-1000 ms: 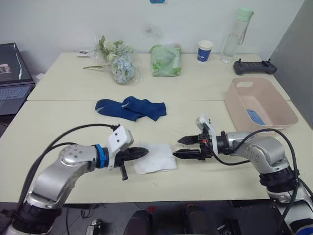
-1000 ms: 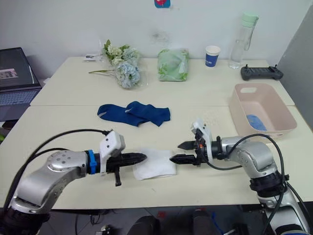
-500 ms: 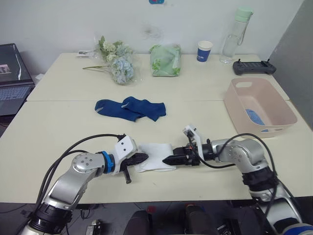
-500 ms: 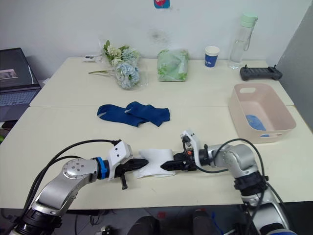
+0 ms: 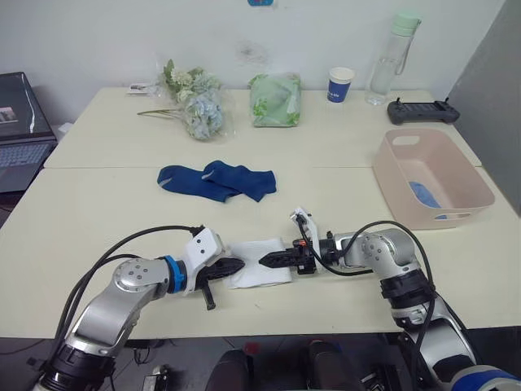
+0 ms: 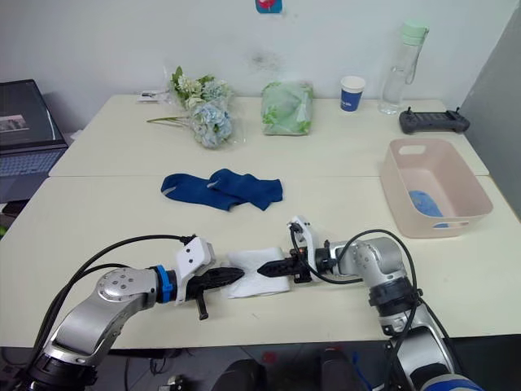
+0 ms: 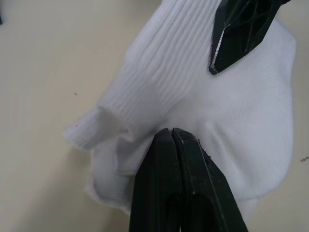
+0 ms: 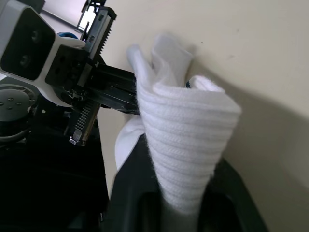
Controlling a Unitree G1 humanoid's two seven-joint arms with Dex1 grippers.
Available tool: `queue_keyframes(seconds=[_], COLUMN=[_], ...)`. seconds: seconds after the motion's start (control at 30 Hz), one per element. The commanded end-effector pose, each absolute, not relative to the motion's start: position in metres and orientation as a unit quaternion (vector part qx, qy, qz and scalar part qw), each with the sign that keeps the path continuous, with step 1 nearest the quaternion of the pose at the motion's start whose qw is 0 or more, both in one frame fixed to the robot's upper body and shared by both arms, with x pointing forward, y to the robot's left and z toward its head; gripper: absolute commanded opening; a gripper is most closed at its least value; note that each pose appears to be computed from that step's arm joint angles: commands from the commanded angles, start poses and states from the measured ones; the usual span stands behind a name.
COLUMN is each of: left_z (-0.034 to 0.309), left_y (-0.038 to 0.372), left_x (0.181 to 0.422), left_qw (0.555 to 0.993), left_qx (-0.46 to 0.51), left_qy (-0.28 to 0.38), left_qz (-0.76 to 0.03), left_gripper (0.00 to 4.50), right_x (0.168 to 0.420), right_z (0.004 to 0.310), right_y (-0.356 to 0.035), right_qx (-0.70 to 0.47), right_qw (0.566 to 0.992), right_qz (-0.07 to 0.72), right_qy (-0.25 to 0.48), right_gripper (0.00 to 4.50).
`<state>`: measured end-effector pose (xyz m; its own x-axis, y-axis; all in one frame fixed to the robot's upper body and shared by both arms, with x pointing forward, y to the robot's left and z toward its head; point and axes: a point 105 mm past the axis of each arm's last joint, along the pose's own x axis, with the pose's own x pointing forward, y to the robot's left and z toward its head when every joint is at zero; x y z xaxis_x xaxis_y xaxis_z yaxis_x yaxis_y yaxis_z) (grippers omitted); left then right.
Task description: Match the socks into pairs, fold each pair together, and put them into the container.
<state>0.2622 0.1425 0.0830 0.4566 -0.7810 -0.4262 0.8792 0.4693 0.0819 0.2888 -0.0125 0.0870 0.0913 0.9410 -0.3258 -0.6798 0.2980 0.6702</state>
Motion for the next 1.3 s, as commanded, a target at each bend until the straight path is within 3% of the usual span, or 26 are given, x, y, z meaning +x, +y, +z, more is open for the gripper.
queue_keyframes(seconds=[0.03,0.1,0.2,0.4,0.6,0.67,0.8,0.97,1.1,1.3], left_z=[0.115,0.132,0.16,0.228,0.257,0.263,0.28,0.286,0.286,0.267], left_y=[0.134,0.139,0.15,0.103,0.058,0.042,0.012,-0.014,-0.019,-0.004], left_x=[0.258,0.259,0.266,0.285,0.301,0.303,0.302,0.304,0.301,0.299], left_qw=[0.843,0.846,0.859,0.854,0.842,0.831,0.804,0.789,0.785,0.799], left_qx=[0.108,0.097,0.08,0.014,0.004,0.006,-0.001,0.007,0.005,0.012], left_qy=[0.116,0.103,0.08,-0.038,-0.101,-0.114,-0.142,-0.159,-0.164,-0.139], left_qz=[-0.513,-0.513,-0.499,-0.519,-0.53,-0.545,-0.578,-0.594,-0.597,-0.584], left_gripper=[0.0,0.0,0.58,2.48,4.43,4.47,4.47,4.47,4.47,4.47], right_x=[0.297,0.304,0.32,0.343,0.359,0.362,0.367,0.385,0.396,0.4], right_z=[0.102,0.122,0.162,0.227,0.297,0.322,0.347,0.327,0.287,0.238], right_y=[-0.019,-0.028,-0.054,-0.143,-0.231,-0.263,-0.307,-0.329,-0.333,-0.324], right_qx=[0.188,0.199,0.199,0.1,-0.017,-0.104,-0.363,-0.582,-0.644,-0.625], right_qw=[0.733,0.747,0.787,0.89,0.965,0.977,0.928,0.81,0.754,0.743], right_qz=[0.561,0.557,0.536,0.424,0.26,0.184,0.077,0.061,0.108,0.2], right_qy=[0.335,0.303,0.235,0.134,0.034,-0.003,-0.019,0.029,0.077,0.133], right_gripper=[0.02,0.02,0.0,0.0,0.0,0.0,0.0,0.0,0.0,0.0])
